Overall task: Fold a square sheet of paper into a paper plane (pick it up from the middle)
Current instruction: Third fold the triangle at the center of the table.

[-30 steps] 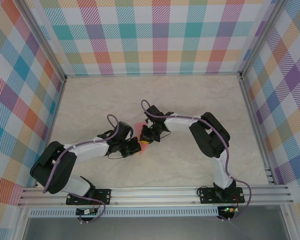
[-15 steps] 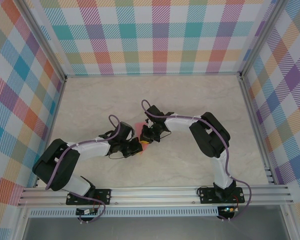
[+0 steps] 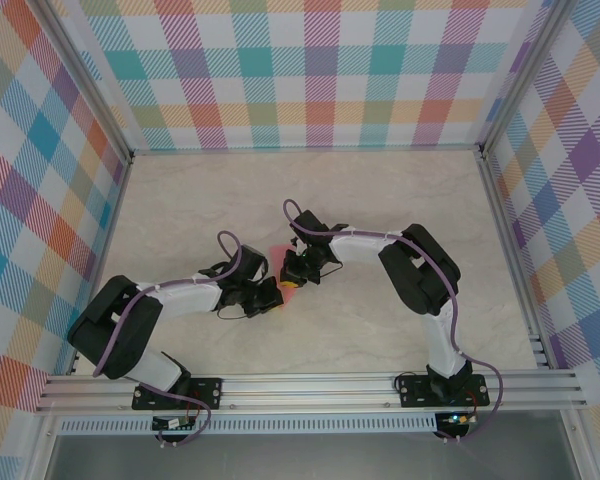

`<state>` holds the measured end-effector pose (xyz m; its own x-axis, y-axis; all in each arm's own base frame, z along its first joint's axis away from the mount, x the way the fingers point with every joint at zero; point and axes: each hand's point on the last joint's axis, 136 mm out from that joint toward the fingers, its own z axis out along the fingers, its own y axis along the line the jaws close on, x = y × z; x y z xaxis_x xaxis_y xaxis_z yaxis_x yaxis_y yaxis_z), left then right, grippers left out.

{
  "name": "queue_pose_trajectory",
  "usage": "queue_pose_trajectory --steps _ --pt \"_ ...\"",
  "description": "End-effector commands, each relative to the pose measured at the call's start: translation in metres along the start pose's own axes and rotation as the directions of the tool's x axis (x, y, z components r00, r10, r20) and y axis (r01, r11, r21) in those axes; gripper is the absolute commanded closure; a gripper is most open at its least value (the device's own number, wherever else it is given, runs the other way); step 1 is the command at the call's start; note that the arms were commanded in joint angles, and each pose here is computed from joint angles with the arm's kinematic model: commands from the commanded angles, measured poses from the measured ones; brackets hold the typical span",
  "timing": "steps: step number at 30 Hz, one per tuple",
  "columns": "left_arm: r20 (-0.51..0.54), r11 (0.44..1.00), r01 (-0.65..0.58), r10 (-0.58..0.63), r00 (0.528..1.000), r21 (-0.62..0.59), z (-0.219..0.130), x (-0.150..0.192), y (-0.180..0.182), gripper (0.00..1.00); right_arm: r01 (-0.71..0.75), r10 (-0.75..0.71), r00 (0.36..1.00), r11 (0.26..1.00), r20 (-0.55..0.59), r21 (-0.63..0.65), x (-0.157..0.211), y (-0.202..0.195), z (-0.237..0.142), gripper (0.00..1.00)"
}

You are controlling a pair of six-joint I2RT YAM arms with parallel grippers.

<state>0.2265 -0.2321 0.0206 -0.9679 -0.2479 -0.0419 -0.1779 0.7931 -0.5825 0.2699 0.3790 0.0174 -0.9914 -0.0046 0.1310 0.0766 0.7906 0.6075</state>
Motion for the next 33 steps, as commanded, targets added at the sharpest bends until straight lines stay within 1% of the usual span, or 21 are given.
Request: queue_pose_trajectory --steps 1,8,11,15,19,26,33 --pt "-0.022 0.999 -0.006 0.005 1.000 -0.051 0.004 0.008 0.011 0.96 -0.067 0.070 0.997 0.992 -0.024 0.109 0.008 -0.040 0.018 0.95" --pt "-0.018 0.997 -0.009 0.008 1.000 -0.071 0.003 0.007 0.014 0.96 -0.071 0.075 0.997 0.991 -0.026 0.113 0.008 -0.041 0.019 0.95" --pt "-0.003 0.999 -0.022 0.022 1.000 -0.030 -0.004 0.005 0.002 0.96 -0.072 0.075 0.997 0.991 -0.026 0.113 0.008 -0.042 0.019 0.95" --pt "0.022 0.996 -0.050 0.049 0.999 0.067 -0.016 0.004 -0.019 0.96 -0.072 0.075 0.997 0.991 -0.027 0.114 0.009 -0.042 0.019 0.95" --pt "0.017 0.994 -0.048 0.047 0.999 0.100 -0.015 0.006 -0.023 0.96 -0.073 0.077 0.997 0.991 -0.026 0.112 0.008 -0.042 0.019 0.95" --pt "-0.022 0.996 -0.031 0.033 0.999 0.082 -0.001 0.009 -0.016 0.96 -0.073 0.077 0.997 0.991 -0.027 0.114 0.008 -0.042 0.018 0.95" --pt "-0.021 1.000 -0.017 0.016 1.000 -0.018 0.005 0.008 0.006 0.96 -0.073 0.076 0.997 0.991 -0.027 0.114 0.008 -0.041 0.018 0.95"
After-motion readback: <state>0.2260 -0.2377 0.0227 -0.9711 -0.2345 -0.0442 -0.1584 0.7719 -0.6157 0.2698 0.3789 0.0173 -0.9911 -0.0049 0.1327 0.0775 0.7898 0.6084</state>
